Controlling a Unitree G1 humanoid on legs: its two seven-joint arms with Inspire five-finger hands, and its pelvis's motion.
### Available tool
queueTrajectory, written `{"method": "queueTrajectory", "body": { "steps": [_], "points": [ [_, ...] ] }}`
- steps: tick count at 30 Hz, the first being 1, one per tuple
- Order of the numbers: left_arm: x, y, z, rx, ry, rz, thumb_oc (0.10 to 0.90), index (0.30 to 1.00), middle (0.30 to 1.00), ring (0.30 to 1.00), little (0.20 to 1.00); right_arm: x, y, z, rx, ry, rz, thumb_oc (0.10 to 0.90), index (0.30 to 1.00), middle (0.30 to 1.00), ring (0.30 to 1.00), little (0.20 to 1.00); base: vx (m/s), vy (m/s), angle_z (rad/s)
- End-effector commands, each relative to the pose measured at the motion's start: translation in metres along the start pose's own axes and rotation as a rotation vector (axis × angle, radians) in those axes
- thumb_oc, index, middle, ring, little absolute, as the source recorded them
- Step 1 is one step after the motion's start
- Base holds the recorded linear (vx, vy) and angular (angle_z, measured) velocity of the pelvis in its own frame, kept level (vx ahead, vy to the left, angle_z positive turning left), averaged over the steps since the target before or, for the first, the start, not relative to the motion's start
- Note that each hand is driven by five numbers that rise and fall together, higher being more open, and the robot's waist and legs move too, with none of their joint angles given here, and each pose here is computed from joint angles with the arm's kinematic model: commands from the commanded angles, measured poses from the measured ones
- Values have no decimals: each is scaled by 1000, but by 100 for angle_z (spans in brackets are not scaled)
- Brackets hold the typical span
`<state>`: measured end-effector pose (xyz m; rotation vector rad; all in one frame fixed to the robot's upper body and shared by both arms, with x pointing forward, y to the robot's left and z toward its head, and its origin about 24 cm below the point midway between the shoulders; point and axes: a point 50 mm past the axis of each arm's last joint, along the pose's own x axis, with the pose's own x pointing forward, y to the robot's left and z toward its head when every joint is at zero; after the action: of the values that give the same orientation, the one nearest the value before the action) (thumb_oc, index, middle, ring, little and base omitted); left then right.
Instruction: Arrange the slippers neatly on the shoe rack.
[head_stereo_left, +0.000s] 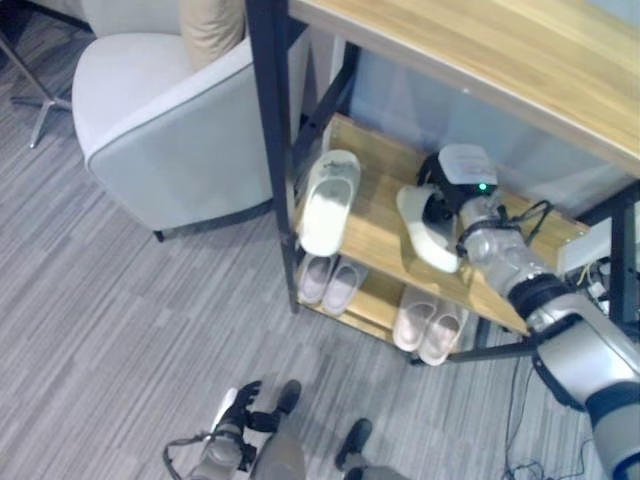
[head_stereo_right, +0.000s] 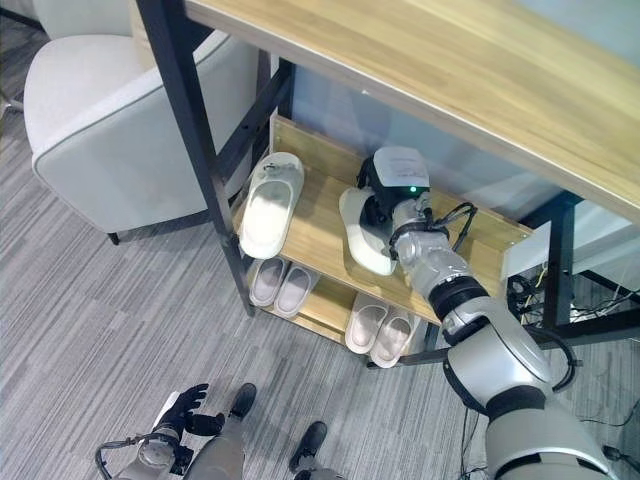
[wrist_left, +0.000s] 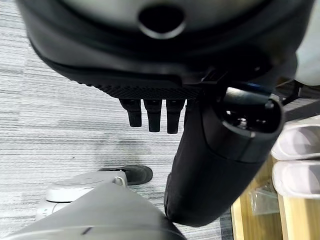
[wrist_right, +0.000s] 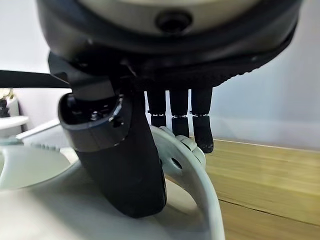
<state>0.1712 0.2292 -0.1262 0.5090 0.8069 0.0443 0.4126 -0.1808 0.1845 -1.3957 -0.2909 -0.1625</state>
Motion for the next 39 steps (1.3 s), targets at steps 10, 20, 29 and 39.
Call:
{"method": "queueTrajectory", "body": {
  "steps": [10, 20, 29, 39],
  "points": [
    [2, -4, 7, 33, -31, 3, 800, 900, 900, 900, 900, 32, -70, 30, 74, -28, -267, 800, 900, 900, 900, 900, 12, 18, 11],
    [1, -7, 3, 28, -8, -4, 800, 900, 900, 900, 900, 28, -63, 45, 76, -105, -255, 800, 900, 900, 900, 900, 2, -2, 6],
    [-3, -12, -5, 16, 15, -13, 800, 900, 900, 900, 900, 18, -53, 66, 120, -211, -241, 800, 900, 900, 900, 900, -13, 5, -10],
    [-7, -17, -14, 5, 48, -29, 800, 900, 900, 900, 900, 4, -44, 79, 173, -297, -223, 800, 900, 900, 900, 900, -7, -8, -13]
  ]
}}
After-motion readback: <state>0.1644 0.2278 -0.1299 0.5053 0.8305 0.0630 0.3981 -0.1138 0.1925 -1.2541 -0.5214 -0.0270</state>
